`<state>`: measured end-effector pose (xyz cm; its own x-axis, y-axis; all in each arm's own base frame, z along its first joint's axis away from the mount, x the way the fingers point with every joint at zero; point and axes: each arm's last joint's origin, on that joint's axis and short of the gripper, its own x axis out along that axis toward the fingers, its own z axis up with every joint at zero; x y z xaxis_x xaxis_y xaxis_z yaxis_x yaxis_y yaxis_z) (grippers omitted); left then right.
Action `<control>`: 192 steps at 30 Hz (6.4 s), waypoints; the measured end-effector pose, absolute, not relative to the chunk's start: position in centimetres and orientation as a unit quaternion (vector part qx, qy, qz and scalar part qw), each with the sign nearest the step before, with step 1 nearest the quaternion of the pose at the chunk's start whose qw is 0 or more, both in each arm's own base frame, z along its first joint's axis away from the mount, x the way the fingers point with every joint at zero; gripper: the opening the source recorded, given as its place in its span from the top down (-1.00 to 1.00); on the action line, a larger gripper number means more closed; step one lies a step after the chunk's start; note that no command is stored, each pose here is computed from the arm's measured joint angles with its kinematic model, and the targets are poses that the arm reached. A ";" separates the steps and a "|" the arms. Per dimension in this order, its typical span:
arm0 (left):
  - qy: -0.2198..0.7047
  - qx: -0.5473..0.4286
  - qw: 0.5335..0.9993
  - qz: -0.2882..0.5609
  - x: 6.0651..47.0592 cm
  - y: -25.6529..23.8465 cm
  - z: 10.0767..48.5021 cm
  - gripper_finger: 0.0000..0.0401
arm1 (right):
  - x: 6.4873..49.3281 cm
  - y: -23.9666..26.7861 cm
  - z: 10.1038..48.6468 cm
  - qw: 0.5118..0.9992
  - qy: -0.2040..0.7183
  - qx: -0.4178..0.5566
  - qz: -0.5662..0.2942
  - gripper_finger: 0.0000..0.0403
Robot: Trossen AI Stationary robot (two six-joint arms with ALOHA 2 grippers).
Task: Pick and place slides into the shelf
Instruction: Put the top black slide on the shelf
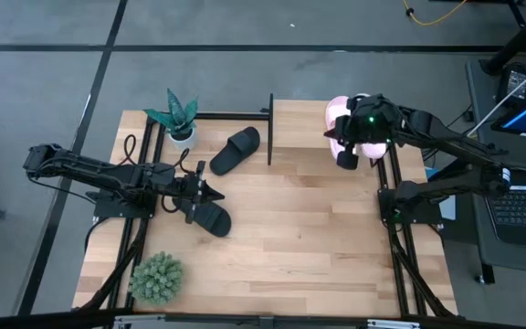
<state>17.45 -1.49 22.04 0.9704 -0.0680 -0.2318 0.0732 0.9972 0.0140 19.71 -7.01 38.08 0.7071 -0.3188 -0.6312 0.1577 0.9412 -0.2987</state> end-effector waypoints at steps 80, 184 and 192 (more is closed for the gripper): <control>0.165 0.012 0.986 0.030 20.0 4.0 20.1 1.00 | 23.4 0.9 19.6 0.990 0.109 -0.065 -0.054 0.96; 0.502 0.283 0.788 0.215 25.5 15.9 15.9 0.44 | 23.5 0.5 19.6 0.992 0.109 -0.062 -0.028 0.94; 0.491 0.278 0.803 0.194 25.8 15.9 15.5 0.44 | 23.5 0.5 19.6 0.992 0.109 -0.062 -0.028 0.94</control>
<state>25.82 15.92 15.52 0.4433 0.5837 -0.6803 -0.0380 0.7705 0.6363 23.48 0.51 19.55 0.9745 -0.0687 -0.2137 0.0415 0.9908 -0.1291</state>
